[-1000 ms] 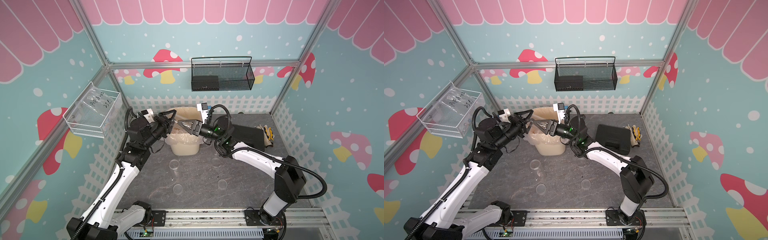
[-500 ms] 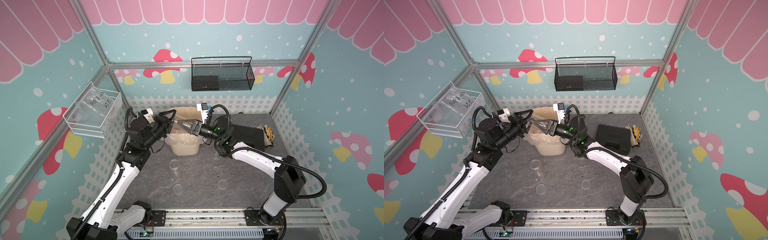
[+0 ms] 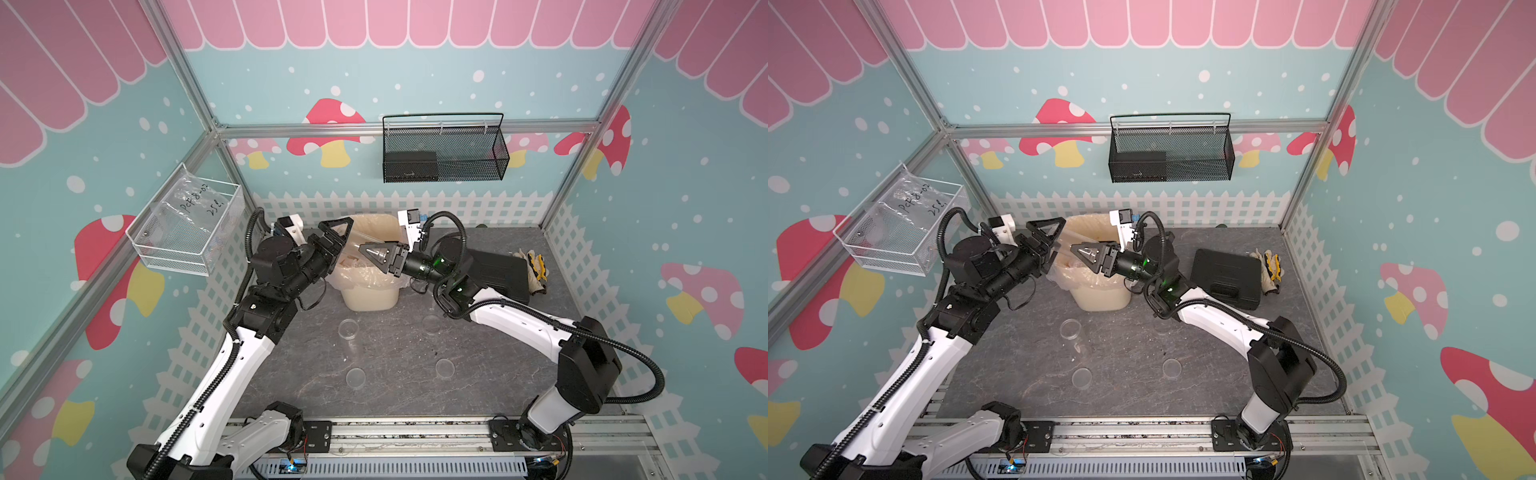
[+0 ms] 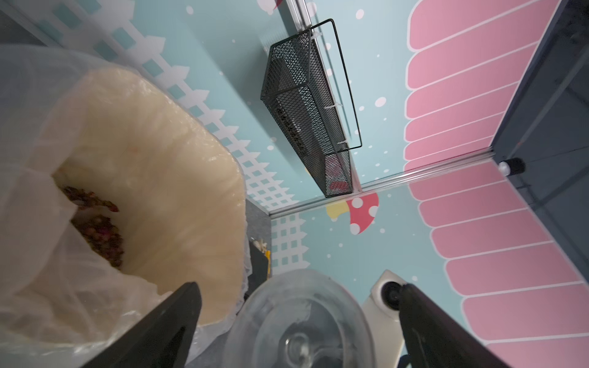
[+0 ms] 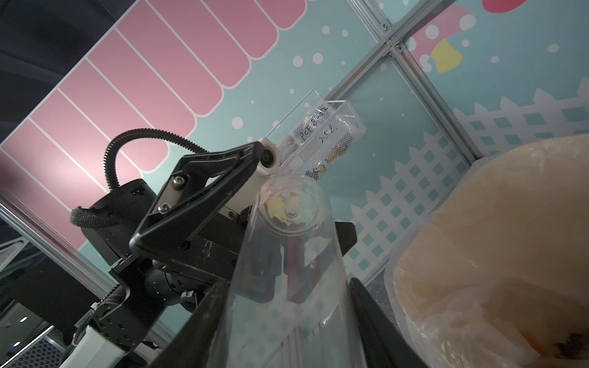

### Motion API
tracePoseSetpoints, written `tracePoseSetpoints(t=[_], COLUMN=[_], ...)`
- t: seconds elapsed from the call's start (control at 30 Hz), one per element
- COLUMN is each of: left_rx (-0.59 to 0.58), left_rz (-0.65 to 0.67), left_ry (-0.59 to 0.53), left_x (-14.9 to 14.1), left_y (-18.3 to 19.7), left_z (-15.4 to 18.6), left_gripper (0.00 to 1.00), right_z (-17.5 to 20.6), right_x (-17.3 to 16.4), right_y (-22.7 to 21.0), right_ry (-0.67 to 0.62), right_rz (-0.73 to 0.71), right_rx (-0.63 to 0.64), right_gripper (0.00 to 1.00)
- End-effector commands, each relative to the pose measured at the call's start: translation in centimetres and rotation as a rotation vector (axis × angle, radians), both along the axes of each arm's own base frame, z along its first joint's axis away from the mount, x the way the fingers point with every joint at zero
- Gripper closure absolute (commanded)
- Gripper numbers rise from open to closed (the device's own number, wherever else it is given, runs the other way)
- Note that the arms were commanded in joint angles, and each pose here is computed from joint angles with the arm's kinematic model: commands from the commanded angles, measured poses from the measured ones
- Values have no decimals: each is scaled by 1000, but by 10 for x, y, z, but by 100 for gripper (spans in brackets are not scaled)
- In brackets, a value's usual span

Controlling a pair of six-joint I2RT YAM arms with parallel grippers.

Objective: Empty the moldy dried flower tea in the jars
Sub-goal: Place the jar at the center of the board.

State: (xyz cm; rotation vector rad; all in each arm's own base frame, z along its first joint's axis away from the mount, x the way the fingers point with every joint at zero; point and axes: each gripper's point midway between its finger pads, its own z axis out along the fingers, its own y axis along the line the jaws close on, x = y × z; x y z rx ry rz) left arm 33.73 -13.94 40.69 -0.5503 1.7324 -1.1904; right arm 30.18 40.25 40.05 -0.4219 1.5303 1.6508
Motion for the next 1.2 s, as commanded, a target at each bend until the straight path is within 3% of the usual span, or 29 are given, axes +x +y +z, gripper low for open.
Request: tracePoseSetpoints(t=[0.0, 0.13, 0.27, 0.57, 0.9, 1.17], left_rx=[250, 485, 635, 837, 890, 877], left_rz=[79, 88, 48, -147, -331, -328], left_ry=[-85, -91, -142, -188, -397, -414], left_x=[-20, -36, -57, -84, -114, -124], left_y=[21, 29, 21, -7, -28, -22], left_z=[17, 10, -1, -44, -71, -77], left_gripper=[0, 0, 0, 0, 0, 0], right_z=[18, 16, 11, -22, -93, -164], right_x=[-11, -16, -24, -45, -73, -84], right_y=[-16, -31, -49, -102, -159, -187], right_ry=[-89, -141, -183, -196, -44, 108], right_rz=[-61, -122, -177, -275, -271, -216], right_rx=[-23, -118, -232, -533, -934, -1216], right_gripper=[78, 78, 78, 79, 79, 79])
